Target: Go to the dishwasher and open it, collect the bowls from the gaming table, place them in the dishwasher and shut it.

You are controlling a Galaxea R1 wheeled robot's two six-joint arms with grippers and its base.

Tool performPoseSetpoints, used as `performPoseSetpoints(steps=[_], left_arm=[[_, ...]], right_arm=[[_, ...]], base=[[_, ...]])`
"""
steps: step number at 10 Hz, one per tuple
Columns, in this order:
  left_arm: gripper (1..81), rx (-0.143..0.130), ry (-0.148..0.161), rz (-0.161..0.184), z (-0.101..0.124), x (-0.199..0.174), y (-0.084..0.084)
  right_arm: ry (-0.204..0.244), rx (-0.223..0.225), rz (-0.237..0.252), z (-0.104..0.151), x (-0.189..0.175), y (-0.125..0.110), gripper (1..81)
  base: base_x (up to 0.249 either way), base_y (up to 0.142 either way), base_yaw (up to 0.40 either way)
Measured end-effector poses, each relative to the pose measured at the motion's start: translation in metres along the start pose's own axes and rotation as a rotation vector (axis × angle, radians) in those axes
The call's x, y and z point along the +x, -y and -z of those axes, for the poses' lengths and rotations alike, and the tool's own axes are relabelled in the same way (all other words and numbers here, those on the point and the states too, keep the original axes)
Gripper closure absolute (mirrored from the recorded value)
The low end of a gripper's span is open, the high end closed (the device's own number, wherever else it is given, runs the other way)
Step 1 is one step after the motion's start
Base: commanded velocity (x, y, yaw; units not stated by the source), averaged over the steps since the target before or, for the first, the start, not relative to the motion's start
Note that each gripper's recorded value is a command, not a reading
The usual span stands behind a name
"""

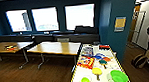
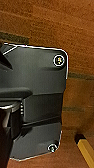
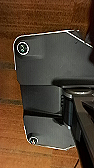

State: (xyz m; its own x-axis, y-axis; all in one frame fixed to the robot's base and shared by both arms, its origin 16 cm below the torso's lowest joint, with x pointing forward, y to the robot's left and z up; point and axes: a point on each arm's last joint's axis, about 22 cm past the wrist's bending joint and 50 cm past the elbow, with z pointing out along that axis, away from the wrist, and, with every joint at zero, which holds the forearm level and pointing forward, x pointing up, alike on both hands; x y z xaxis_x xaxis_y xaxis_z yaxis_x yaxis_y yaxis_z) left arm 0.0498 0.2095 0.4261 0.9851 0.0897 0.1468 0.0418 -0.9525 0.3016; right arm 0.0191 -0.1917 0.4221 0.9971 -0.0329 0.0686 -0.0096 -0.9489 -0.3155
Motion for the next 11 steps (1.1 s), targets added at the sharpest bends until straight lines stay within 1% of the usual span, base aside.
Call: performPoseSetpoints(steps=[1, 3, 4, 5, 6, 7, 8, 10, 11], left_arm=[[1.0, -0.015, 0.000, 0.001, 0.003, 0.000, 0.001], [1.0, -0.048, -0.001, 0.004, 0.012, 0.002, 0.005], [1.0, -0.069, -0.001, 0.008, 0.016, 0.002, 0.004], [1.0, -0.090, -0.004, 0.011, 0.022, 0.003, 0.004], [1.0, -0.100, -0.008, 0.013, 0.029, 0.005, 0.010], [1.0, -0.101, -0.010, 0.016, 0.036, 0.006, 0.018], [1.0, -0.107, -0.012, 0.019, 0.042, 0.007, 0.024], [1.0, -0.147, -0.013, 0.023, 0.053, 0.009, 0.016], [1.0, -0.163, -0.013, 0.025, 0.060, 0.009, 0.016]], right_arm=[[0.001, 0.029, -0.001, 0.003, 0.000, 0.003, 1.0], [0.000, 0.056, -0.003, 0.013, 0.002, -0.004, 1.0], [-0.001, 0.070, -0.005, 0.020, 0.003, -0.008, 1.0], [-0.001, 0.093, -0.007, 0.026, 0.003, -0.007, 1.0], [0.000, 0.123, -0.009, 0.032, 0.004, -0.002, 1.0], [0.000, 0.151, -0.010, 0.040, 0.006, 0.002, 1.0], [-0.004, 0.168, -0.012, 0.051, 0.011, -0.002, 1.0], [-0.026, 0.173, -0.017, 0.080, 0.025, -0.029, 1.0], [-0.032, 0.180, -0.021, 0.095, 0.029, -0.038, 1.0]], base=[[0.000, 0.000, 0.000], [0.000, 0.000, 0.000], [0.000, 0.000, 0.000], [0.000, 0.000, 0.000], [0.000, 0.000, 0.000], [0.000, 0.000, 0.000], [0.000, 0.000, 0.000], [0.000, 0.000, 0.000], [0.000, 0.000, 0.000]])
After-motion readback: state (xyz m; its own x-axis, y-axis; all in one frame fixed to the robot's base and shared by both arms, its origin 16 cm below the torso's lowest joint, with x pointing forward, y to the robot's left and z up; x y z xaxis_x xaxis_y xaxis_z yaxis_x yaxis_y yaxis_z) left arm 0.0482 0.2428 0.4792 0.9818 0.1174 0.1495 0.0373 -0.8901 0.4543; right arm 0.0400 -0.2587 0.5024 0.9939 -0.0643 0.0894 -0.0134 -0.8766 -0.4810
